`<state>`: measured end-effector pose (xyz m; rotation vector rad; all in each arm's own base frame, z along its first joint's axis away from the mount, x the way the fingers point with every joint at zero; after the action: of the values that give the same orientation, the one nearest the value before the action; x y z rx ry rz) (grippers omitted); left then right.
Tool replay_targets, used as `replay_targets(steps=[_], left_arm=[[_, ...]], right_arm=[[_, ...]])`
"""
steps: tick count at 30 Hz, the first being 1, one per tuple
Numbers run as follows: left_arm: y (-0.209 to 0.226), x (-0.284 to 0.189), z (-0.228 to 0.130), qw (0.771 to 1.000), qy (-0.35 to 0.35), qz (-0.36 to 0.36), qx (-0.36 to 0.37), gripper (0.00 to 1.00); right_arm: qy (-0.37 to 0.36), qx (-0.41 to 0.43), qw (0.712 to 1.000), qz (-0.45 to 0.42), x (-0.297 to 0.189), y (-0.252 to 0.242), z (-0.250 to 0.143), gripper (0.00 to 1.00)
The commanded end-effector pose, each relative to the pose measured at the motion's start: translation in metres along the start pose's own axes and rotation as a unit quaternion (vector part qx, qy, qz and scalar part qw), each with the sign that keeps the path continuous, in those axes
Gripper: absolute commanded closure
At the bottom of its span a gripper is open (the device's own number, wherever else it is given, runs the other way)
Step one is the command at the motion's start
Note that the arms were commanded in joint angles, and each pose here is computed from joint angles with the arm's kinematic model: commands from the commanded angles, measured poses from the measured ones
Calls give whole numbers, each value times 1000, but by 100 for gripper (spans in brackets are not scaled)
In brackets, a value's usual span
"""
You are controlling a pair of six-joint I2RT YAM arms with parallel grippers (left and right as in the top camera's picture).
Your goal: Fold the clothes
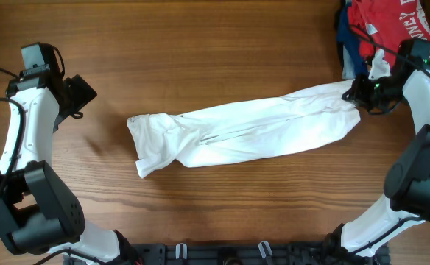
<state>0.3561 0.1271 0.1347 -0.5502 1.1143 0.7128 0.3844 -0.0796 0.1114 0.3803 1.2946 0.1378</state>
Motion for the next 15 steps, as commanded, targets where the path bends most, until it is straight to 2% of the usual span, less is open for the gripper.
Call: replay_targets(steps=[1, 15], left_arm=[[11, 3, 4, 1000, -7, 20, -5, 0], [11, 3, 4, 1000, -6, 20, -6, 0]], right_arm=[[5, -74, 996, 50, -5, 38, 7, 96], [129, -236, 960, 79, 36, 179, -57, 96]])
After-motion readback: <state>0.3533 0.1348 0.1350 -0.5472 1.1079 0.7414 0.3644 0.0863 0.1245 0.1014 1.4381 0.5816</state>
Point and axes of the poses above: each gripper's point midway between its finger pads, its own x axis out along the fingers, its own y axis along the line the jaws close on, z = x × y, the point moved 4 cm from there along -x, back along the fingers, and after that the axes turned 4 degrees about -x, right-handed, at the moved point
